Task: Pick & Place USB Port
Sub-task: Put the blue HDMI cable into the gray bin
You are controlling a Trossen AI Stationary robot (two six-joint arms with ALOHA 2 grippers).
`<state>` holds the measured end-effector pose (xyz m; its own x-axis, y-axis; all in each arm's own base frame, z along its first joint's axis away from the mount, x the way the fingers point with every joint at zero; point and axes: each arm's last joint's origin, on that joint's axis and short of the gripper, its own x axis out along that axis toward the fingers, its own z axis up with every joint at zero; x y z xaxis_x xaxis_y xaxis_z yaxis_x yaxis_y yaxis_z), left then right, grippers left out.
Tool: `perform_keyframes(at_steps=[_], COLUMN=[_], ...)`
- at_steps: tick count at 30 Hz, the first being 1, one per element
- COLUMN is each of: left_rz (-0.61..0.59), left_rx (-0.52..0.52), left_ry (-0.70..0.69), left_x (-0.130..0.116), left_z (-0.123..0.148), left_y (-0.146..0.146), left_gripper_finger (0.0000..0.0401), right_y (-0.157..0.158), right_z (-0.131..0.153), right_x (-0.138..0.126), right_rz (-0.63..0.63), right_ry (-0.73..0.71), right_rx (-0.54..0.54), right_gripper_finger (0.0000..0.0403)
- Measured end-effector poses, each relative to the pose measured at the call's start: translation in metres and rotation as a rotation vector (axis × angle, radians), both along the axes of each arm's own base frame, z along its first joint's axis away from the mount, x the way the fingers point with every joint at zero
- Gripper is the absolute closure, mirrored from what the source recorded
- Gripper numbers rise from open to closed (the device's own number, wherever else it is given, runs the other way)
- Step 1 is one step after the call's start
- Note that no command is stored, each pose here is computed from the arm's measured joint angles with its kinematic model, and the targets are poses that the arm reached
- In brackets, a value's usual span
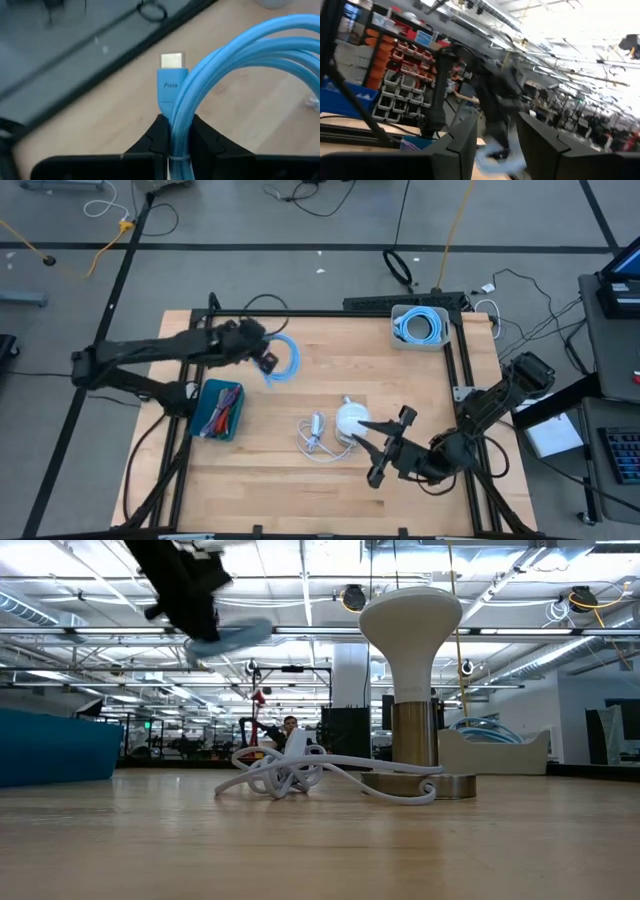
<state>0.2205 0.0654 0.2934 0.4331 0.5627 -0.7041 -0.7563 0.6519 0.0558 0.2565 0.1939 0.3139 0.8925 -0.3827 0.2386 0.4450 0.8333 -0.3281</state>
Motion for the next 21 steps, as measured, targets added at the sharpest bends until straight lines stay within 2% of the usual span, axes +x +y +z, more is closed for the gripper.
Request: perform_keyframes(at_steps=[5, 8, 10, 13, 15, 21], left_rz=[-0.257, -0.368, -0.415, -0.493, -0.519, -0.579], left_rx=[0.197, 0.216, 0.222, 0.246, 0.3, 0.516], left_ry=[0.033, 0.082, 0.119, 0.224, 0.321, 0.685], left_x=[-0.024, -0.031, -0.03, -0.021, -0.012, 0.031], left_z=[0.024, 0.023, 0.018, 0.004, -0.008, -0.023], left_y=[-0.05, -0.072, -0.083, -0.101, -0.112, -0.146], left_gripper_finger=[0.036, 0.036, 0.036, 0.036, 0.036, 0.036], right_y=[-0.01, -0.019, -0.03, -0.058, -0.077, -0.122], right_z=[-0.003, -0.004, -0.003, -0.004, -0.011, -0.046], right_x=[0.006, 0.009, 0.011, 0.017, 0.027, 0.046], right_rz=[-0.08, -0.076, 0.02, 0.32, 0.424, 0.404], right_ry=[0.01, 0.041, 0.065, 0.16, 0.202, 0.236], right_rx=[0.083, 0.136, 0.214, 0.433, 0.553, 0.701], right_gripper_finger=[0.0273, 0.0273, 0.0273, 0.0273, 0.0273, 0.0273])
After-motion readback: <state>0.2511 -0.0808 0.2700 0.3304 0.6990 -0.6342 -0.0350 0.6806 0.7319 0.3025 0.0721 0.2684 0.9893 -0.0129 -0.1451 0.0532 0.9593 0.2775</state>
